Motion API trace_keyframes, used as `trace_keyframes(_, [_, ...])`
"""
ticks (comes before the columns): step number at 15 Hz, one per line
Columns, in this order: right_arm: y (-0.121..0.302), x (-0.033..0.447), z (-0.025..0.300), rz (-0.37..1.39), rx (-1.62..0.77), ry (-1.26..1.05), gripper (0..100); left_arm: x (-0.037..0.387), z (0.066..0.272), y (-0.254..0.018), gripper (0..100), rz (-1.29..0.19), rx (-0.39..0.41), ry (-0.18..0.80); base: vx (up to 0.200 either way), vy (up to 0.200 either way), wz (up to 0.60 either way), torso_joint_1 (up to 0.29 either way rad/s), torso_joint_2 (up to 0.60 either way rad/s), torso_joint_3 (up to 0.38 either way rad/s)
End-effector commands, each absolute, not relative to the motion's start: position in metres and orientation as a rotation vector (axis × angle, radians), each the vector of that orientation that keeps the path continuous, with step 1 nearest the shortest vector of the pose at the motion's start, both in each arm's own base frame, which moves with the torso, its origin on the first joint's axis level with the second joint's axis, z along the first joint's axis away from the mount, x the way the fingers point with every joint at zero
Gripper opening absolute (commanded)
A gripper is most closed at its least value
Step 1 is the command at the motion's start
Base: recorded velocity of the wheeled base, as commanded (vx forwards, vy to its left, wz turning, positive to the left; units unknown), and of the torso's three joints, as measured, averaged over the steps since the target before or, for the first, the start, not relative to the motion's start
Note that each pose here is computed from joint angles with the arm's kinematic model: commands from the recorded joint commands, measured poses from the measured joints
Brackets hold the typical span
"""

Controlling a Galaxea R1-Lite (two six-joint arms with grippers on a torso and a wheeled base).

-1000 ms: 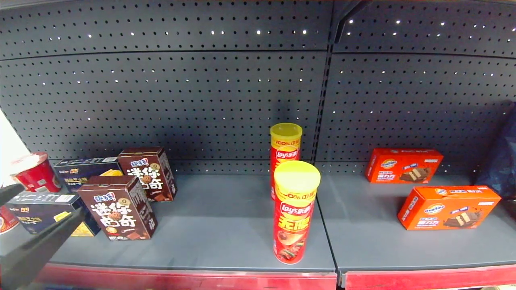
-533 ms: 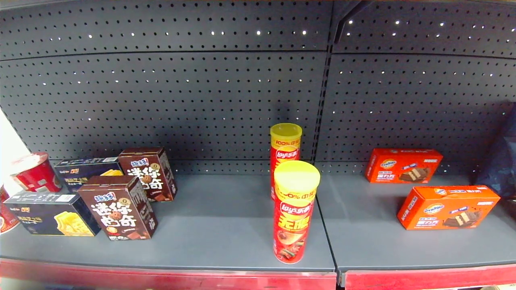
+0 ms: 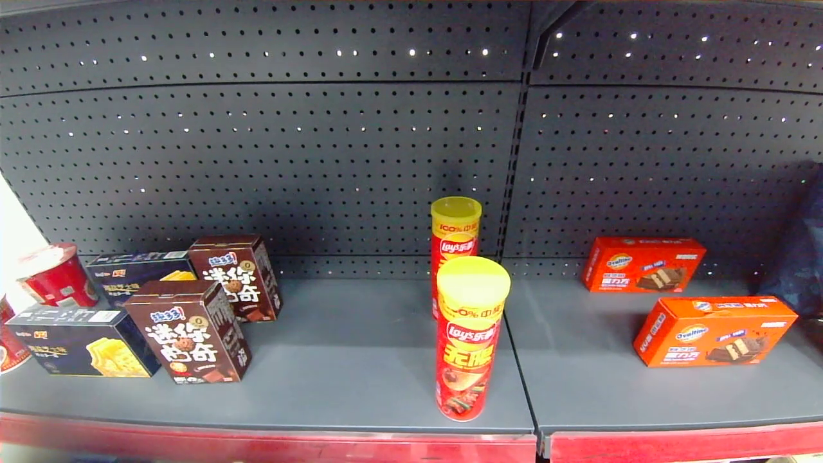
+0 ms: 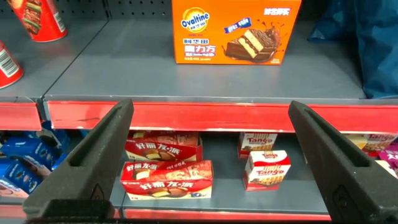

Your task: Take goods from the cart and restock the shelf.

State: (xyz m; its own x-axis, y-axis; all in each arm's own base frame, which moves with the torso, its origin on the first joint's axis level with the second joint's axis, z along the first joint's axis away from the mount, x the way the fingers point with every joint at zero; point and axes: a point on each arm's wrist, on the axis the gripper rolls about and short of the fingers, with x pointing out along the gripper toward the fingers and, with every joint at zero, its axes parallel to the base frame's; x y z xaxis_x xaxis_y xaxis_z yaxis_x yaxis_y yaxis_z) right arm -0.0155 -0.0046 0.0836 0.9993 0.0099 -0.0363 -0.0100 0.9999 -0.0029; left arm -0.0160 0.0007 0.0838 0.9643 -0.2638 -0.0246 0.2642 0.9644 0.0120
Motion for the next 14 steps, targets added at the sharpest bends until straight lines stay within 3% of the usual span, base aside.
trace_keyframes(1, [-0.0045, -0.0154, 0.0836, 0.012, -0.003, 0.038, 100, -0.0159, 0.0835, 0.0005, 100, -0.275, 0.001, 0.032, 0.000, 0.000, 0.00, 0.000, 0.00, 0.000])
trace_keyframes(14, [-0.0035, -0.0154, 0.0836, 0.058, 0.007, 0.038, 100, -0.0158, 0.0836, 0.0006, 100, -0.271, -0.002, 0.031, 0.000, 0.000, 0.00, 0.000, 0.00, 0.000])
